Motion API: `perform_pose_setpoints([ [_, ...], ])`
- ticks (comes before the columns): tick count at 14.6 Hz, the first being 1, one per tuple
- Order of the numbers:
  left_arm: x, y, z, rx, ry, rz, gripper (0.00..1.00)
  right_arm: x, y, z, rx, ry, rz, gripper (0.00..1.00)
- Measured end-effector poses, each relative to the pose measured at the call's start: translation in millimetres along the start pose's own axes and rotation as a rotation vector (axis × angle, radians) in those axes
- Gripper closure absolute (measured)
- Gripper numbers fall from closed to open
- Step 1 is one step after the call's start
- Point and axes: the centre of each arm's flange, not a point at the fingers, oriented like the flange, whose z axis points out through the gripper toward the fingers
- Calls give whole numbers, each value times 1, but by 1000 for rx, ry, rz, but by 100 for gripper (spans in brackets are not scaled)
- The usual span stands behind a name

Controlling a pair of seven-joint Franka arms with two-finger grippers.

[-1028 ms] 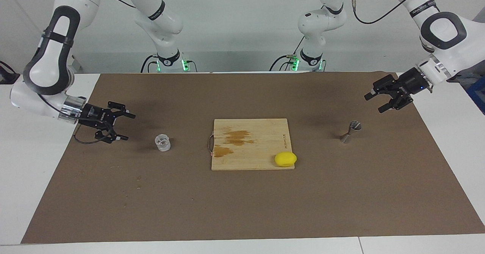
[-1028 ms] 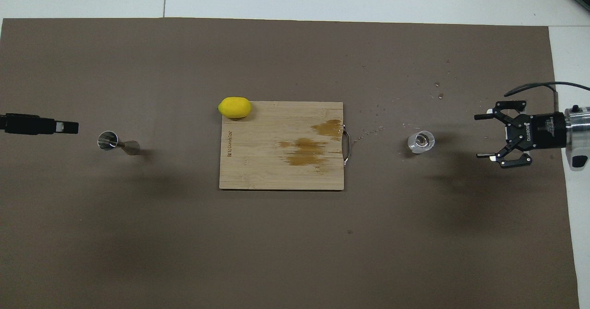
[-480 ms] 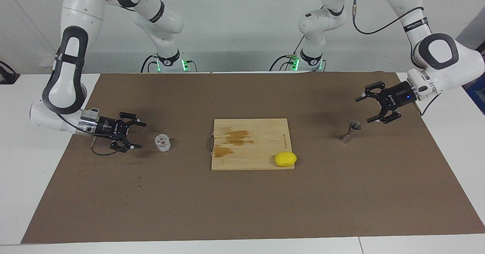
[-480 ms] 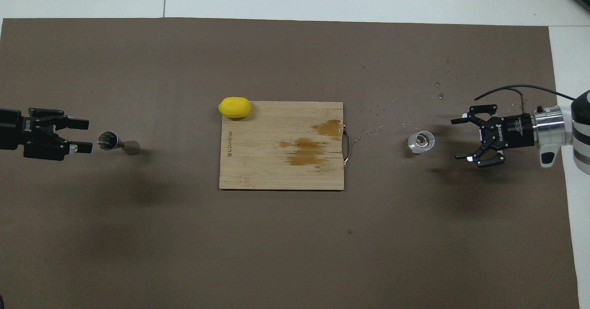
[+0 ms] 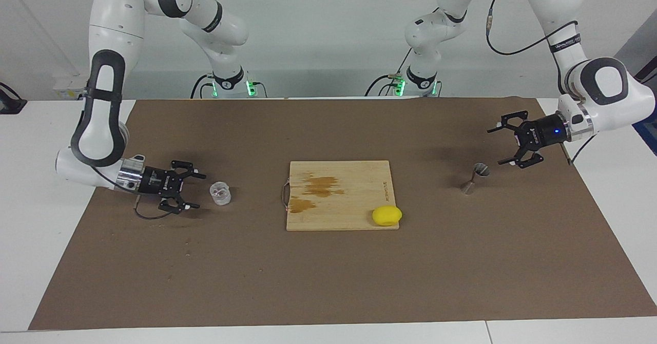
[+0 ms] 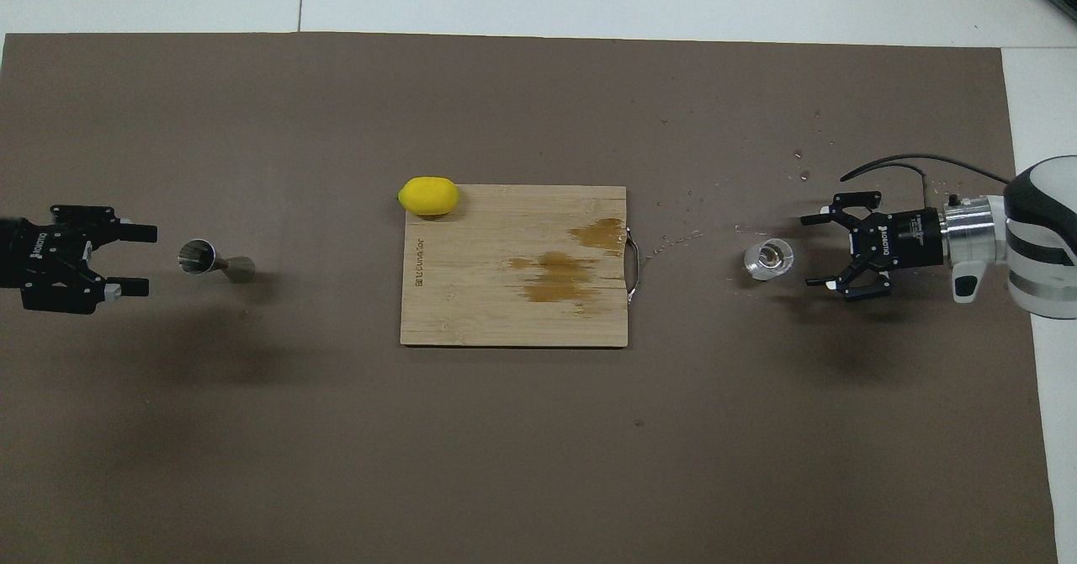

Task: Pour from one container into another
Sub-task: 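Move the left gripper to the dark cup while the right gripper approaches the glass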

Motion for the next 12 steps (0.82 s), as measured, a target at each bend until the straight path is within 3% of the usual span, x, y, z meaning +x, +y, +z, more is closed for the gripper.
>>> perform_pose_setpoints([
  [5,-10,-9,17,-84,33,20,0,-5,-2,25,-19,-2,-77,0],
  [9,-26,-22,15,-114,124,27,0,2,1,31,-30,-7,-118,0],
  [12,-29,-24,7,-89,191,222,0,7,4,36,-38,-10,-121,0],
])
